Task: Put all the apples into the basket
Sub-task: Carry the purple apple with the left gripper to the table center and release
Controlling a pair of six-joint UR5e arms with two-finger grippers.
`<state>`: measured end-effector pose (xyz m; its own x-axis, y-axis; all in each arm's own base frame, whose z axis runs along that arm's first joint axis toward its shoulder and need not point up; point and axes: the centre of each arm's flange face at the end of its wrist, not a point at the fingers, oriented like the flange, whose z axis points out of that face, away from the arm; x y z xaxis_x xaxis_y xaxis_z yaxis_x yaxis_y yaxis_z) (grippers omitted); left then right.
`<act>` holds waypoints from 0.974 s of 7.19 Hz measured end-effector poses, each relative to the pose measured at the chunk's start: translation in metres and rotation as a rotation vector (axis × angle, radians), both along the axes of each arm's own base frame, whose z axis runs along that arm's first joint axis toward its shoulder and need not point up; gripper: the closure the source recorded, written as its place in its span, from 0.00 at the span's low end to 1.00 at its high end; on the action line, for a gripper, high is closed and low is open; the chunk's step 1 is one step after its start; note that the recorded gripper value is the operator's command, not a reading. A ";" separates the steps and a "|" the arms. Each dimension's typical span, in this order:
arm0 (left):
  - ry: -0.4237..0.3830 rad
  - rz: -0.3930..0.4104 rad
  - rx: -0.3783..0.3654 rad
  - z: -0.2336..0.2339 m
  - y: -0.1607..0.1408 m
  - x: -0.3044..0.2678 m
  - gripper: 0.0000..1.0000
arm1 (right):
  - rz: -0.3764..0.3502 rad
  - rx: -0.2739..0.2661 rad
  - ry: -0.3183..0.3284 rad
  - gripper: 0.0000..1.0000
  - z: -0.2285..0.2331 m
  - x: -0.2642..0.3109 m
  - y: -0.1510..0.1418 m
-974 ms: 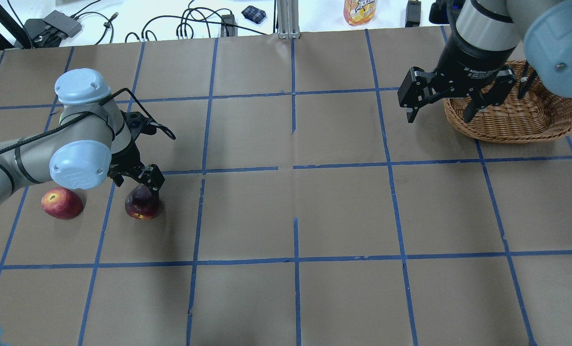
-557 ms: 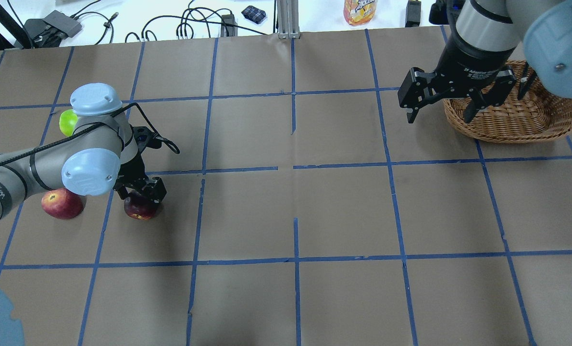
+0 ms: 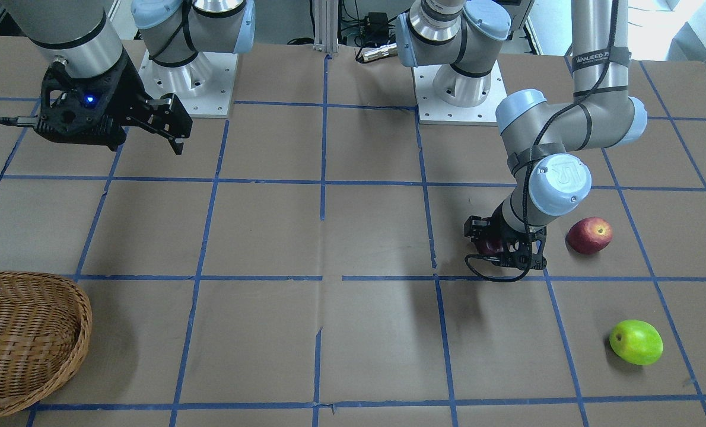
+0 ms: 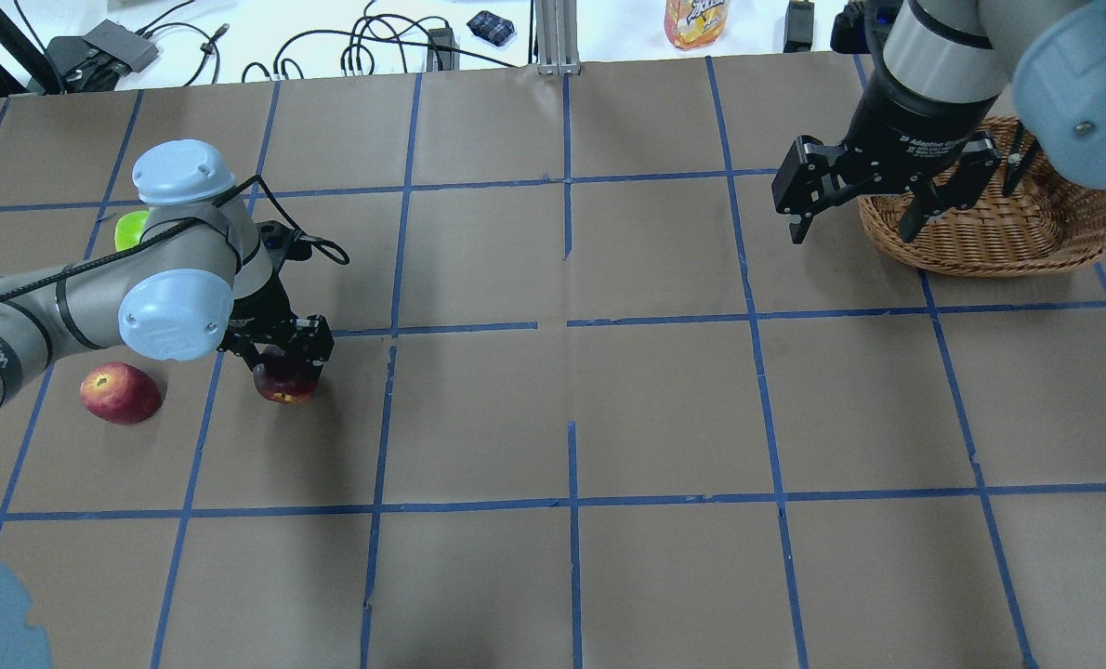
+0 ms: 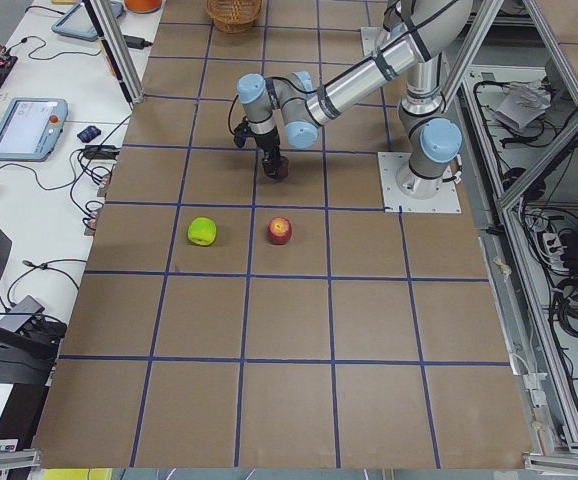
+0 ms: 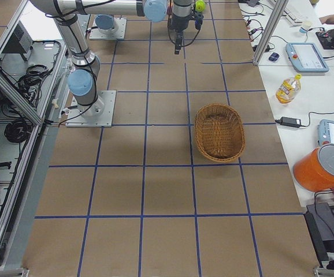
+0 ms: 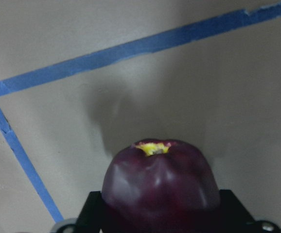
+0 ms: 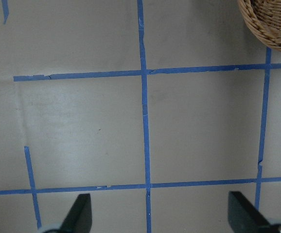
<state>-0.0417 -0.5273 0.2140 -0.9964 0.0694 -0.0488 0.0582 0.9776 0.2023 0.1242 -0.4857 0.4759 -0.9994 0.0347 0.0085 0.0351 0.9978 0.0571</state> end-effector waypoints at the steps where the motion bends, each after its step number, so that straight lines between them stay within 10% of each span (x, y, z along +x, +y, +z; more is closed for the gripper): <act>1: 0.020 0.071 -0.011 0.014 -0.012 -0.023 0.86 | 0.000 0.001 0.000 0.00 0.000 0.000 0.000; 7: 0.139 0.208 -0.169 0.008 -0.028 -0.265 0.85 | -0.001 -0.005 -0.001 0.00 0.000 0.001 0.000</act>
<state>-0.3063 -0.5553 0.2217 -0.9863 -0.1344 0.0955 -0.1311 0.9906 0.0397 0.1247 -0.4862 0.4760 -0.9993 0.0362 0.0072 0.0365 0.9979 0.0526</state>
